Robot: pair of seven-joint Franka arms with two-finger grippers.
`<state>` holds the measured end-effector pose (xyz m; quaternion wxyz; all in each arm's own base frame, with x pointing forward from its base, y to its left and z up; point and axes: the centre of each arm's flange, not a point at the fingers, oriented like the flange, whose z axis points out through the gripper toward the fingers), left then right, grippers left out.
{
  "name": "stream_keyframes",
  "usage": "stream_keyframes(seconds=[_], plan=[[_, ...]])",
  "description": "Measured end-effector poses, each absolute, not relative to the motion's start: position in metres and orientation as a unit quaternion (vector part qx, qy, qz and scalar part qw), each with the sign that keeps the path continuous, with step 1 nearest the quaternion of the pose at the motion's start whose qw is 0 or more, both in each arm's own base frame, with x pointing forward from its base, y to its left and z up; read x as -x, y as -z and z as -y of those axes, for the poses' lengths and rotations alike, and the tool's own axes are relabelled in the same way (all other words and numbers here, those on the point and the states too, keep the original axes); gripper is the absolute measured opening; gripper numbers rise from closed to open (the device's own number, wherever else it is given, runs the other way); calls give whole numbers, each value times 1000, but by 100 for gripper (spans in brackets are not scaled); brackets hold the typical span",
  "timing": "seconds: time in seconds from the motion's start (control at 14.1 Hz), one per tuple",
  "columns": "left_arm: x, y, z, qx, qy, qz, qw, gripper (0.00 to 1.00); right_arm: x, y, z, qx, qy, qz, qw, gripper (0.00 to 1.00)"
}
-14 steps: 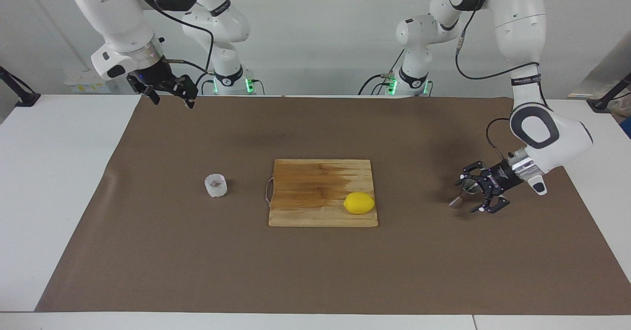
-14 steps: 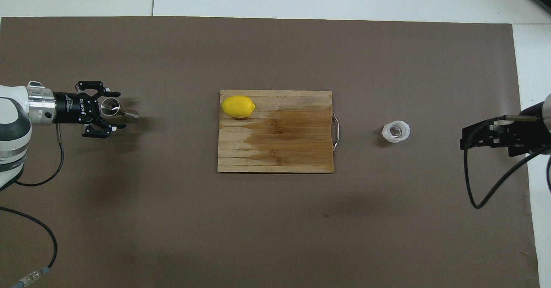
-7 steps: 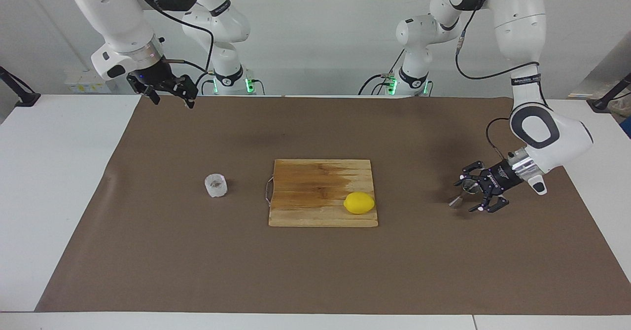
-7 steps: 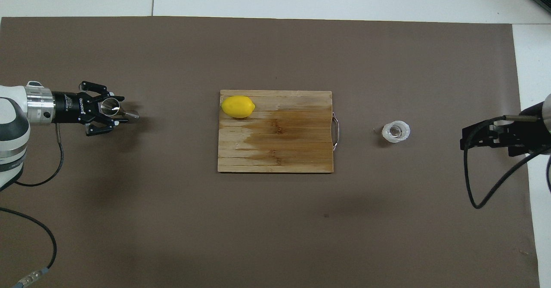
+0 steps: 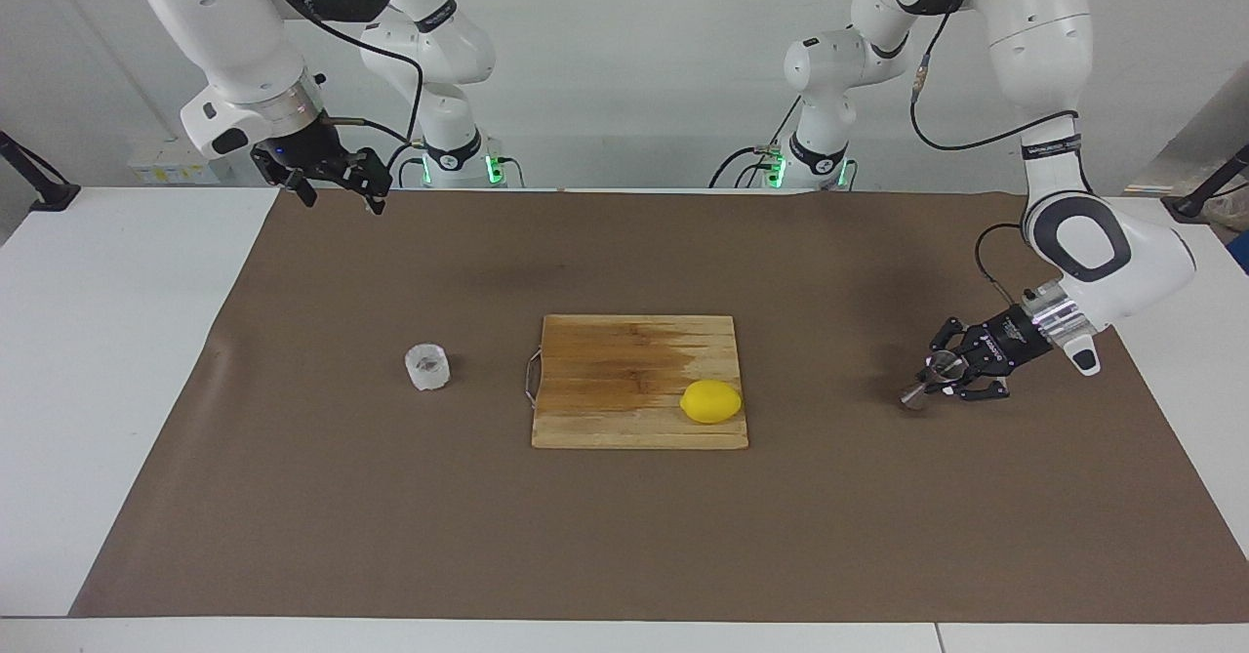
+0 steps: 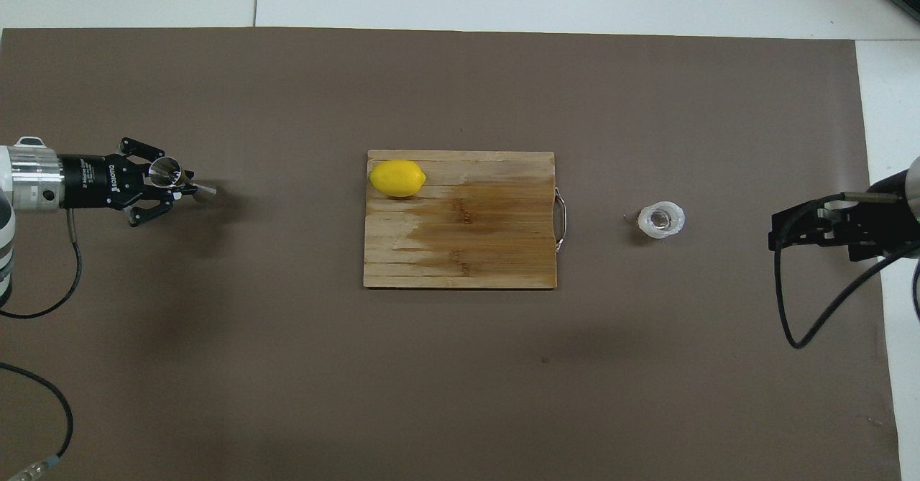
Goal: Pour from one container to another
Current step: 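Close the left gripper around the silver cup and lift it, then carry the silver cup with the left gripper onto the wooden board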
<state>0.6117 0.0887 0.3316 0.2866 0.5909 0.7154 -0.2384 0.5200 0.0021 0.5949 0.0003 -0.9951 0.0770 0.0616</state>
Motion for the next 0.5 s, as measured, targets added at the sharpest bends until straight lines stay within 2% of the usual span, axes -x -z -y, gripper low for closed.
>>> stream_keyframes(seconds=[0.21,0.5], plan=[[-613,-365,-68,-606,231,-699,300,26,-520,-595,-2,995,-62,-77,0,100],[-613,-406,2,-618,241,-687,297,26,-520,-595,-2,995,-62,-77,0,100]])
